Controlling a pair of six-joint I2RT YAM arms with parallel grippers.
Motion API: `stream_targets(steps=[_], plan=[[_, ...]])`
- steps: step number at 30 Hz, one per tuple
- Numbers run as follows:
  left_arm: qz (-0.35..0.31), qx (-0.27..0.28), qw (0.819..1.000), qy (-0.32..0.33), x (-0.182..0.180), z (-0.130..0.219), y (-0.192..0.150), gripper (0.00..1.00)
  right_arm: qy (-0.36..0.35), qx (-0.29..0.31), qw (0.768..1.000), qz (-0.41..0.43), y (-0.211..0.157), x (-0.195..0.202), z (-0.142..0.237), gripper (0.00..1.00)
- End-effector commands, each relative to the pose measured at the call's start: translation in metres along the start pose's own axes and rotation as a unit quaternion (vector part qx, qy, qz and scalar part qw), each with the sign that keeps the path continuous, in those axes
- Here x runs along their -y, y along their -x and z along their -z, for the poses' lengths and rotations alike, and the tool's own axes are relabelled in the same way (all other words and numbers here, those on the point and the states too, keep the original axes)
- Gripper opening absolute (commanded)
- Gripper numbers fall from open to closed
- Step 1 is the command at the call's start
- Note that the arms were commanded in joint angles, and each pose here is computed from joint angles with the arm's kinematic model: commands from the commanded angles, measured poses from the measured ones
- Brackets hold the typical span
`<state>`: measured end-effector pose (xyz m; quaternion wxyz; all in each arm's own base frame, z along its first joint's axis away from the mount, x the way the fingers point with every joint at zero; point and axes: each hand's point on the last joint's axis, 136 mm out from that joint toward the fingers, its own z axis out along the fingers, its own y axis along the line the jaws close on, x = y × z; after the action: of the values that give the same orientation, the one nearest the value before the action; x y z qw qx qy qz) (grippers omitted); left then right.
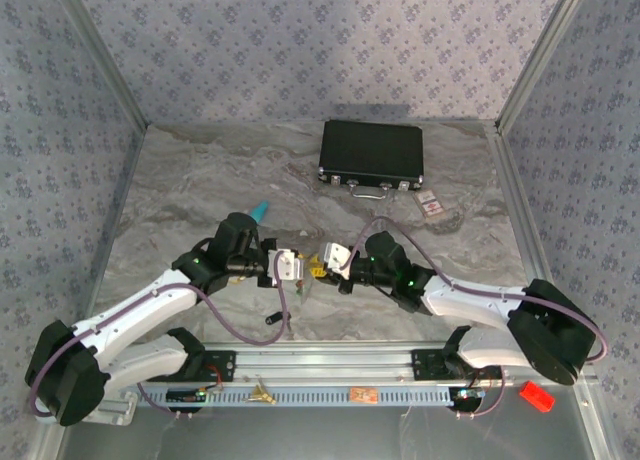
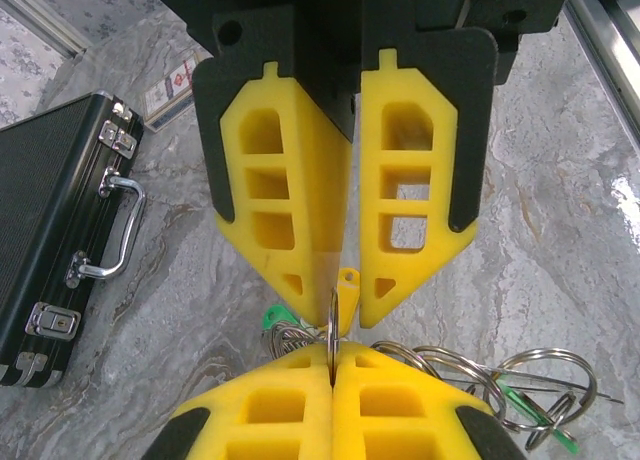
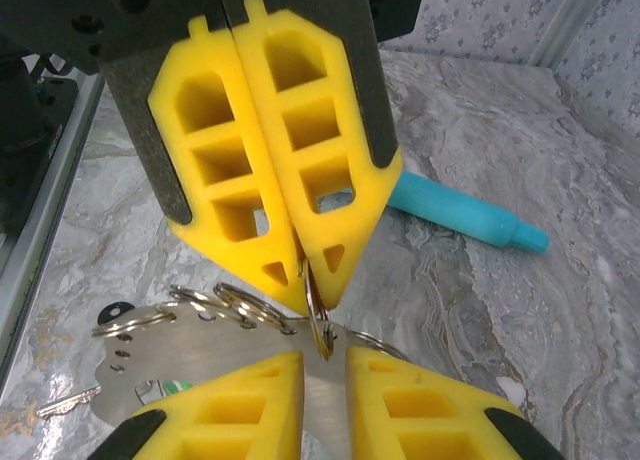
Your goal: Put the keys on the keyring
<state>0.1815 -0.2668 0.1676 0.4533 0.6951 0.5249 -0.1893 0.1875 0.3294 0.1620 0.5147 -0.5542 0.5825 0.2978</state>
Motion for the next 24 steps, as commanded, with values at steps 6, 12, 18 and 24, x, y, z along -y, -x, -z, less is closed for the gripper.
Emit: stream_targets(steps=[6,12,18,24], plan=[[-0.018,0.031,0.999,-0.015,0.005,0.001,0.013,0.0,0.009,0.033,0.999,0.013,0.023,0.0,-0.003,0.15],[-0.015,0.028,0.999,-0.022,0.007,0.0,0.011,0.0,0.011,0.038,0.999,0.016,0.026,-0.002,-0.001,0.17],[-0.014,0.03,0.999,-0.026,0.008,-0.001,0.012,0.0,0.015,0.042,0.999,0.018,0.029,-0.003,0.0,0.17],[-0.017,0.028,0.999,-0.029,0.009,0.0,0.011,0.0,0.018,0.047,0.999,0.02,0.034,-0.004,-0.001,0.1]])
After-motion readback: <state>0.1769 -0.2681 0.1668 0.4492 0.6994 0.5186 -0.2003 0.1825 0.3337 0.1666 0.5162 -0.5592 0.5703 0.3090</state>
